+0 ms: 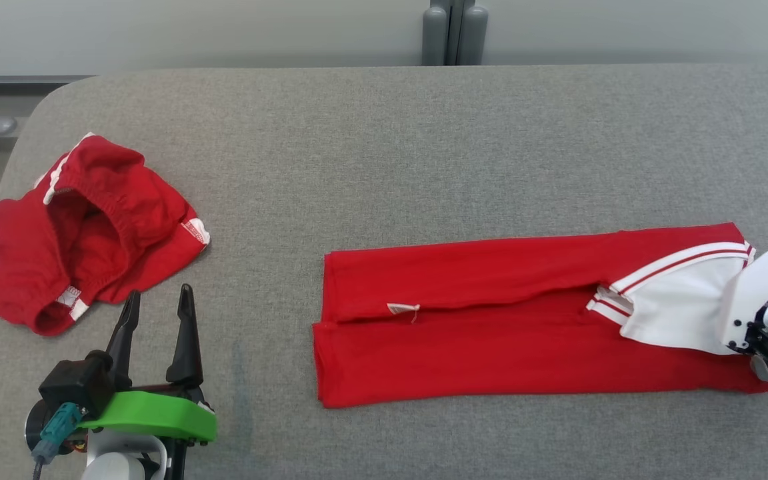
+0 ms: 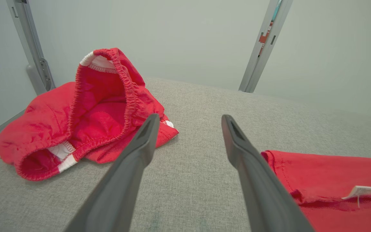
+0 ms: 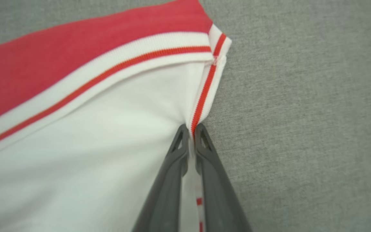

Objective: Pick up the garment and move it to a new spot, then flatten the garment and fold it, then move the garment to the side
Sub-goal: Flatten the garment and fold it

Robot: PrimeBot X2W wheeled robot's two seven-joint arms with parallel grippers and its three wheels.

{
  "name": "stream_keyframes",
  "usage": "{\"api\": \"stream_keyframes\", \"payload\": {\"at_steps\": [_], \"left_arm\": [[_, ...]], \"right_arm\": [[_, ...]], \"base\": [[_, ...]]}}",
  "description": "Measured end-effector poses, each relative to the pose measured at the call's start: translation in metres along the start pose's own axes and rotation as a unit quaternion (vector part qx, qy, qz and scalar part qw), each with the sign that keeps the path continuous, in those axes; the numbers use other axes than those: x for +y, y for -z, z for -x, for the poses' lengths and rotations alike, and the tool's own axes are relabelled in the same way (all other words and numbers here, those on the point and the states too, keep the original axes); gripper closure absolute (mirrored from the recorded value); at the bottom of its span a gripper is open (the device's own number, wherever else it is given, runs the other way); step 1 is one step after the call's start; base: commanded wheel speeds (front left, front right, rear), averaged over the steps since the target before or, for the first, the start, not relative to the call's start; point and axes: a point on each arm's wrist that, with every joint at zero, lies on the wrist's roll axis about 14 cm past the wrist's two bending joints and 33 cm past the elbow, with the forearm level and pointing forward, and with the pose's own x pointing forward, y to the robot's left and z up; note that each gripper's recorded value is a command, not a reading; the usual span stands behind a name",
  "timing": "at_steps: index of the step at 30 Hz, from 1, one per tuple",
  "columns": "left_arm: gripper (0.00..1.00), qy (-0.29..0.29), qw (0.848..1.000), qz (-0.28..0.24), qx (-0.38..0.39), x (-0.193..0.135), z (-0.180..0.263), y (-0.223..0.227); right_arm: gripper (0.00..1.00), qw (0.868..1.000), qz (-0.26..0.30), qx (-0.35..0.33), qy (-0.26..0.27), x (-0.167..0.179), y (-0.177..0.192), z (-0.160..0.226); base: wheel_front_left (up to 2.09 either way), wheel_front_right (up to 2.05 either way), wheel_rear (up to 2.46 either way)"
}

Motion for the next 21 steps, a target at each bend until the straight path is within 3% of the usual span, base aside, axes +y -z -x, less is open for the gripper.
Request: {"api": "stream_keyframes", "payload": {"at_steps": [14,18,21], "left_arm": [[0.0,0.02,1.0,0.006,-0.019,-0.015,-0.001,-0.013],[0.0,0.024,0.999,0.004,-0.025,-0.017,-0.003,-0.019],[0.0,0.031,0.999,0.004,-0.026,-0.022,-0.003,-0.02]], "right_arm": [[1.0,0.984,0.013,-0.123,0.125,-0.101,-0.065,0.069],[1.0,0.983,0.039,-0.132,0.119,-0.087,-0.071,0.082],[1.0,0.983,0.08,-0.136,0.089,-0.051,-0.075,0.085]], "base": [[0.0,0.0,0.0],[0.0,0.0,0.0],[0.0,0.0,0.0]]}}
